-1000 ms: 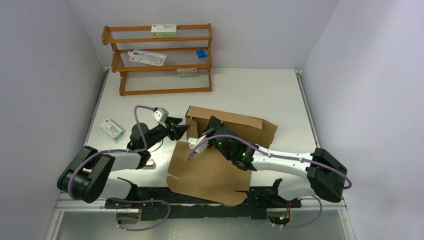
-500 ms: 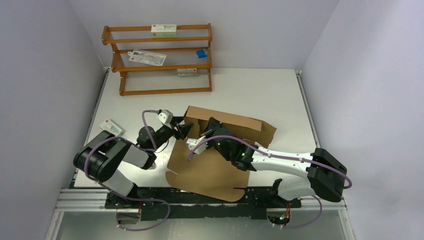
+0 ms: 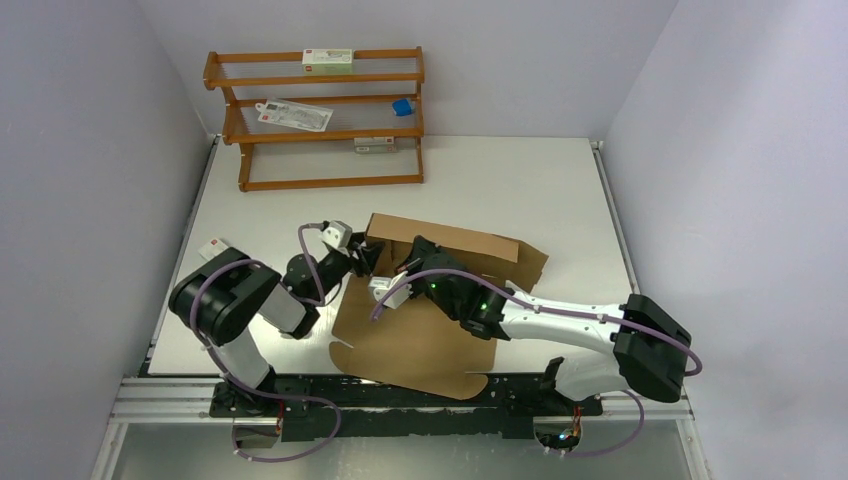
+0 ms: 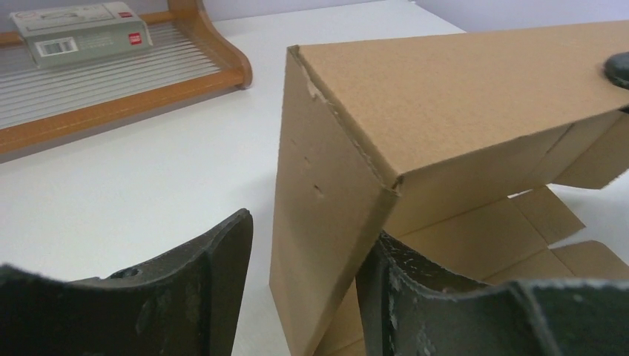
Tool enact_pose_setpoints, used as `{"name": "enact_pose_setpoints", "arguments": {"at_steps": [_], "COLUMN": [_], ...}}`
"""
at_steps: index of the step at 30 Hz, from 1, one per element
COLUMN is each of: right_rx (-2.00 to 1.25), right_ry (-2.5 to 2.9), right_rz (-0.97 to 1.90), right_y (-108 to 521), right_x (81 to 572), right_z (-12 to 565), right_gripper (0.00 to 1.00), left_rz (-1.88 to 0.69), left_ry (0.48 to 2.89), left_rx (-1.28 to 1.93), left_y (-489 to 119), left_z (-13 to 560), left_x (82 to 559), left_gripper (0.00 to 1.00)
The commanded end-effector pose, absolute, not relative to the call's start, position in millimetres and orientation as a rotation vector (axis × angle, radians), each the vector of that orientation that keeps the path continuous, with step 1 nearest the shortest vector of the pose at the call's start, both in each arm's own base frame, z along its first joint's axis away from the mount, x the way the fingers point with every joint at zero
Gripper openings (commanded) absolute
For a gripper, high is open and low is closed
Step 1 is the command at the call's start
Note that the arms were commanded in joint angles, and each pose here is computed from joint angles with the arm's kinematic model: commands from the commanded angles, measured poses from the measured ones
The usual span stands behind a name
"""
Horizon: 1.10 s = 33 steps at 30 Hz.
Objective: Fold the paper box
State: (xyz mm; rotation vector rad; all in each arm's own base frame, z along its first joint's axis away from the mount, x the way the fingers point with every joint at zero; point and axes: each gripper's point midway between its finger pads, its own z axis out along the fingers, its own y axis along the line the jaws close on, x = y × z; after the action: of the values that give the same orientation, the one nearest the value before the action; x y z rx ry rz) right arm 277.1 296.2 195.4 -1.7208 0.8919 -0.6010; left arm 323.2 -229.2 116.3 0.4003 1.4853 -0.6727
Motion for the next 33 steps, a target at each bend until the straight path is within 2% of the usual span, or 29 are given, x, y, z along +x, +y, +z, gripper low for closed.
{"name": "enact_pose_setpoints", "arguments": {"at_steps": [1,33], "right_rx": [-1.787,-1.795], "right_ry": [0.893,0.970], "right_rz": [-0.547,-0.489], "right_y": [304.5,303.3], "right_x": [269.2,266.1], "right_z": [181.5,170.1], "right_gripper": [0.00,0.00], "left_rz": [-0.587,-0.344], "left_ry": [1.383,1.411], "left_rx": [0.319,-0.201], "left_y": [-221.5,-179.1], "left_z": [140.2,124.2], "left_x": [341.5,362.4], "left_gripper": [0.56,0.48]}}
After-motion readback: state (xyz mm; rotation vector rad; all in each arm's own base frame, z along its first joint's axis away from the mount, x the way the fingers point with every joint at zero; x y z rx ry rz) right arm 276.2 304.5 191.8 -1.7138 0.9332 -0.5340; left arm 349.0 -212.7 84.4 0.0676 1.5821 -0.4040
